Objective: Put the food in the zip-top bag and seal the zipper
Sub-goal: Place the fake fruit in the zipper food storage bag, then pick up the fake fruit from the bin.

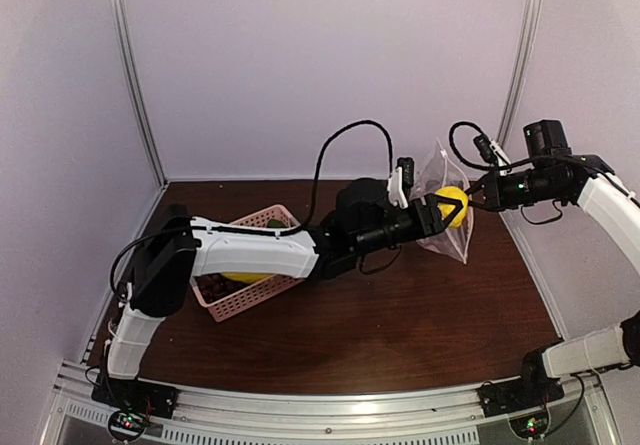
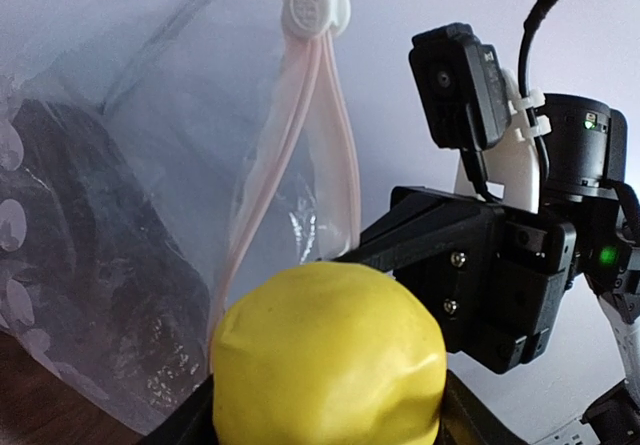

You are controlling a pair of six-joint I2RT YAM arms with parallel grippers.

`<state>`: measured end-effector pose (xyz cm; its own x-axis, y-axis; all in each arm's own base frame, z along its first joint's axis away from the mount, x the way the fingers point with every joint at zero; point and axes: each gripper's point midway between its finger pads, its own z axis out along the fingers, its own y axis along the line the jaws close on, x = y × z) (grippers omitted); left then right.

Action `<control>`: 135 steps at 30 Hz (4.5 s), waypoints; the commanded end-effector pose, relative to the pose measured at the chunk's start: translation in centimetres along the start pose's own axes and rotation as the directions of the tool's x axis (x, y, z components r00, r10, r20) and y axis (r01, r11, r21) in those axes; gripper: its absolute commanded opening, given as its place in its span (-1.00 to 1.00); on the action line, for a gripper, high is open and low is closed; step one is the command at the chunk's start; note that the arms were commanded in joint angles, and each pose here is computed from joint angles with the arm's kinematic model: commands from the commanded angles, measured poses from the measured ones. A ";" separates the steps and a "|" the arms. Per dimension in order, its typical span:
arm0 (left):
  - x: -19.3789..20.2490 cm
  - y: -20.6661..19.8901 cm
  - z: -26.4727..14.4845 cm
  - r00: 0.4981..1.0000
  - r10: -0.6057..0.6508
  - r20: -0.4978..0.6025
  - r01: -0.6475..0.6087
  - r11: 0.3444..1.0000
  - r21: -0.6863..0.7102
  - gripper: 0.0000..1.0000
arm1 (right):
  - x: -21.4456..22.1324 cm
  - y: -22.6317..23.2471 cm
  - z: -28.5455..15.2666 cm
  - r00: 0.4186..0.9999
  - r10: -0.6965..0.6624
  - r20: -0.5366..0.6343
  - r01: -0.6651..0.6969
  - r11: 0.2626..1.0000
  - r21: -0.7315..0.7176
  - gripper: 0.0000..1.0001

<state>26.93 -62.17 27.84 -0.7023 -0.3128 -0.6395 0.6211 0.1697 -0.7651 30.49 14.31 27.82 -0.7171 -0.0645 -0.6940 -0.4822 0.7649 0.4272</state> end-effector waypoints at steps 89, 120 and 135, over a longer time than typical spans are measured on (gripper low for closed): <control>-5.3 21.3 -38.9 0.967 -0.256 0.012 0.075 0.237 -0.969 0.81 | -1.5 -2.4 -1.6 0.963 -0.269 0.034 0.254 0.940 0.228 -1.00; -8.4 22.9 -35.3 0.945 -0.201 0.259 0.323 0.447 -0.834 0.95 | -0.3 -1.8 -1.6 0.966 -0.254 0.039 0.242 0.951 0.195 -1.00; -7.8 25.1 -33.5 0.889 -0.297 0.350 0.453 0.448 -0.771 0.62 | 0.1 -1.8 -1.3 0.969 -0.247 0.030 0.237 0.954 0.185 -1.00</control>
<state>35.32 -23.39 10.37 -0.7006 -0.6242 -0.3458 -0.3147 0.7052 -0.6353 31.00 11.92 27.82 -0.5630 -0.2358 -0.7921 -0.5327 0.8363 0.1297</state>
